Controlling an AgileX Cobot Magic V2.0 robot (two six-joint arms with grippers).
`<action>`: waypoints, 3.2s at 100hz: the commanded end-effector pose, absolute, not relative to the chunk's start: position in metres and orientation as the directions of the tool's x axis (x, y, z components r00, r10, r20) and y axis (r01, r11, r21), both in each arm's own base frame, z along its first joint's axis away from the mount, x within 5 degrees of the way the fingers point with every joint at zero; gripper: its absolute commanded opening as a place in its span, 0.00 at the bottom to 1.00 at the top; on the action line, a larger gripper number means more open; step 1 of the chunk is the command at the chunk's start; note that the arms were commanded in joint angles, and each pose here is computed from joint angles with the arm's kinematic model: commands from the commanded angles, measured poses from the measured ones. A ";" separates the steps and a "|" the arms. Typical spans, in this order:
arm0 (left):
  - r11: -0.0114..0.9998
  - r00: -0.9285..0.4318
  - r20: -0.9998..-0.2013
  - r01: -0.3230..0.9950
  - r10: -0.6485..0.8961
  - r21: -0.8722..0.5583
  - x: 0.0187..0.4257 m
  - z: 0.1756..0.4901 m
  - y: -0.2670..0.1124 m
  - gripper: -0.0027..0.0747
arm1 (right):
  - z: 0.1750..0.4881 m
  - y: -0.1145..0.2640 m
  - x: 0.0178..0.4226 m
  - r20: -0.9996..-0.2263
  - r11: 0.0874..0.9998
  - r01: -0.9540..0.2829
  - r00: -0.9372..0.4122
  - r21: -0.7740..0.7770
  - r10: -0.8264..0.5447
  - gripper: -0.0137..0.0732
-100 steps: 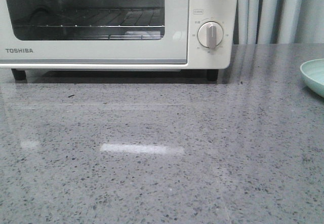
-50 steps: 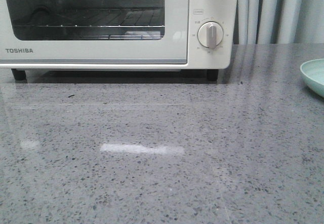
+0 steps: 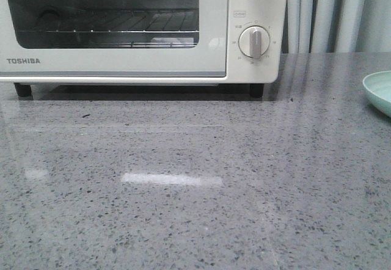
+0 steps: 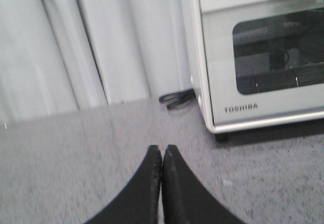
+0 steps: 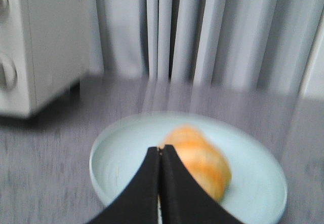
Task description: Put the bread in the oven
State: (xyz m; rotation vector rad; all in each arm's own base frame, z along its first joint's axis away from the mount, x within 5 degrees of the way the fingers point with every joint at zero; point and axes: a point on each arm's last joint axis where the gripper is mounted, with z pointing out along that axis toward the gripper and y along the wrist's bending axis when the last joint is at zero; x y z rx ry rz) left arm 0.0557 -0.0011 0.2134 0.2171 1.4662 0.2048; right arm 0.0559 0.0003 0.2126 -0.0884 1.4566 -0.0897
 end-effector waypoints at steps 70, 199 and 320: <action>0.992 0.653 -0.757 0.085 0.016 0.094 0.030 0.269 -0.011 0.01 | 0.260 0.000 0.042 -0.927 0.985 -0.062 0.332 0.161 0.173 0.07; 0.717 -0.141 -0.969 0.653 -0.203 -0.245 0.214 0.417 -0.074 0.01 | 0.444 -0.001 0.105 -0.967 1.000 0.014 -0.255 0.026 0.029 0.08; 0.636 -0.601 -0.797 0.594 -0.054 -0.492 0.222 0.294 -0.086 0.01 | 0.440 -0.001 0.106 -0.956 1.000 0.014 -0.294 0.019 0.023 0.08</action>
